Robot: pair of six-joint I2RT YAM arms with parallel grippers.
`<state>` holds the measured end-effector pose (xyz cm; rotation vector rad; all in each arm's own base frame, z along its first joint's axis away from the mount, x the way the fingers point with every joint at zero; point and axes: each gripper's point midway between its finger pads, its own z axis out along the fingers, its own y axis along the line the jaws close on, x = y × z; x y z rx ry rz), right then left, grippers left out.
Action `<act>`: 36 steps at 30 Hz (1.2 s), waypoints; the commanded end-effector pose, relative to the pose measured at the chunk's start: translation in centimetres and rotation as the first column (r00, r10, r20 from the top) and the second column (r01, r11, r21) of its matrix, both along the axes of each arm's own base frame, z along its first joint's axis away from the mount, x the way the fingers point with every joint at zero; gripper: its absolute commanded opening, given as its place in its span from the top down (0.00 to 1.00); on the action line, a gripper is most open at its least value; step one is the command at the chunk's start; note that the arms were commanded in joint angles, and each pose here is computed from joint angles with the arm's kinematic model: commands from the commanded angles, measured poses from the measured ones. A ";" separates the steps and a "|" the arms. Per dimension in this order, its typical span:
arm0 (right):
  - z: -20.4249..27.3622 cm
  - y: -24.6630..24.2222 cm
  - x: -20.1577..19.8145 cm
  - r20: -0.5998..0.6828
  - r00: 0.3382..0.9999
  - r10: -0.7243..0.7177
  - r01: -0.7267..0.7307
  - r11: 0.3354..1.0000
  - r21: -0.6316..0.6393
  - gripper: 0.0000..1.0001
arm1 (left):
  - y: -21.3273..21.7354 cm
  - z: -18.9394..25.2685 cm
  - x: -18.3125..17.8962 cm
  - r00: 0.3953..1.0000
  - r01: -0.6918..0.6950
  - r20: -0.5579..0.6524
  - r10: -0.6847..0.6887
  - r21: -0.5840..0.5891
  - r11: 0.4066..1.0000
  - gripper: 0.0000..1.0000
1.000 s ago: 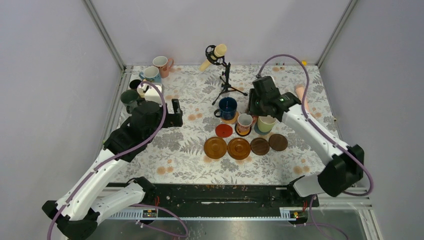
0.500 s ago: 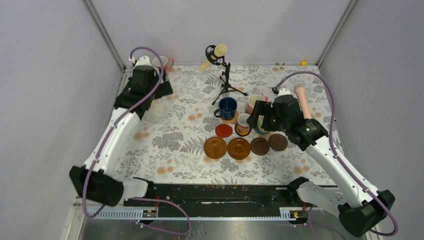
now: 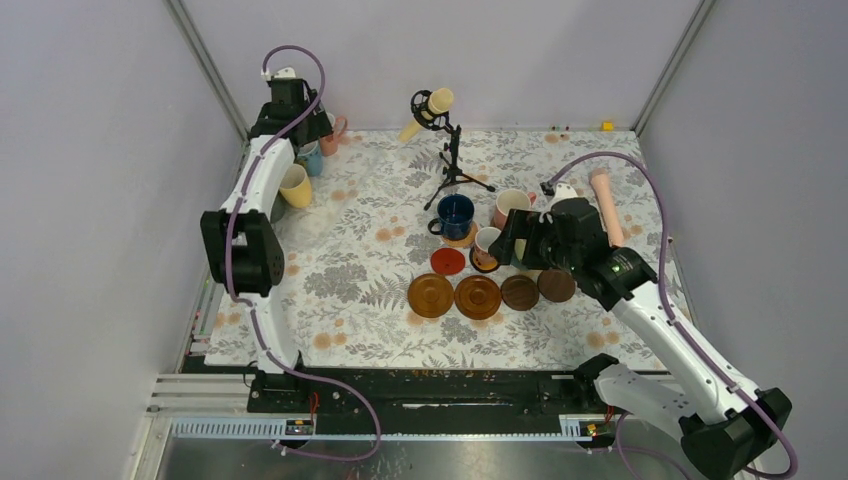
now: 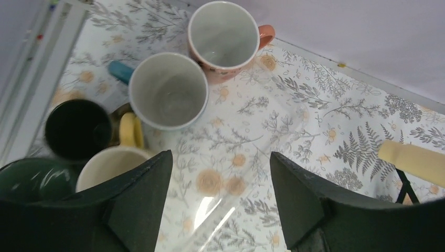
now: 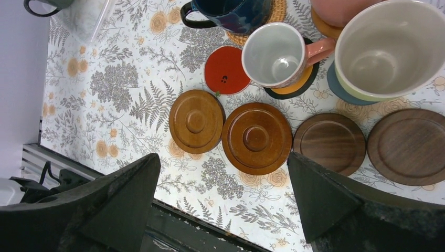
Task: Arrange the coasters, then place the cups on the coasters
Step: Pick up the cup at the corner of the board.
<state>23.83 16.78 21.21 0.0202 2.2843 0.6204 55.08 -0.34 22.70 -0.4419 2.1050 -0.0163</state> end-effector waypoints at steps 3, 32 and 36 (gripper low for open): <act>-0.4 1.2 1.0 -0.001 0.999 0.039 -0.039 0.999 0.013 0.01 | -1.3 1.5 6.5 0.971 0.143 0.196 -0.135 -0.028 0.989 0.34; -1.4 2.6 2.2 -0.101 0.995 0.023 -0.021 0.999 0.025 0.01 | 5.1 -5.7 14.8 0.963 0.024 0.268 0.039 -0.229 0.973 0.52; -0.8 3.0 2.5 -0.101 0.994 0.033 -0.029 0.999 0.036 0.01 | 5.0 -6.4 15.1 0.963 0.037 0.268 0.035 -0.257 0.966 0.55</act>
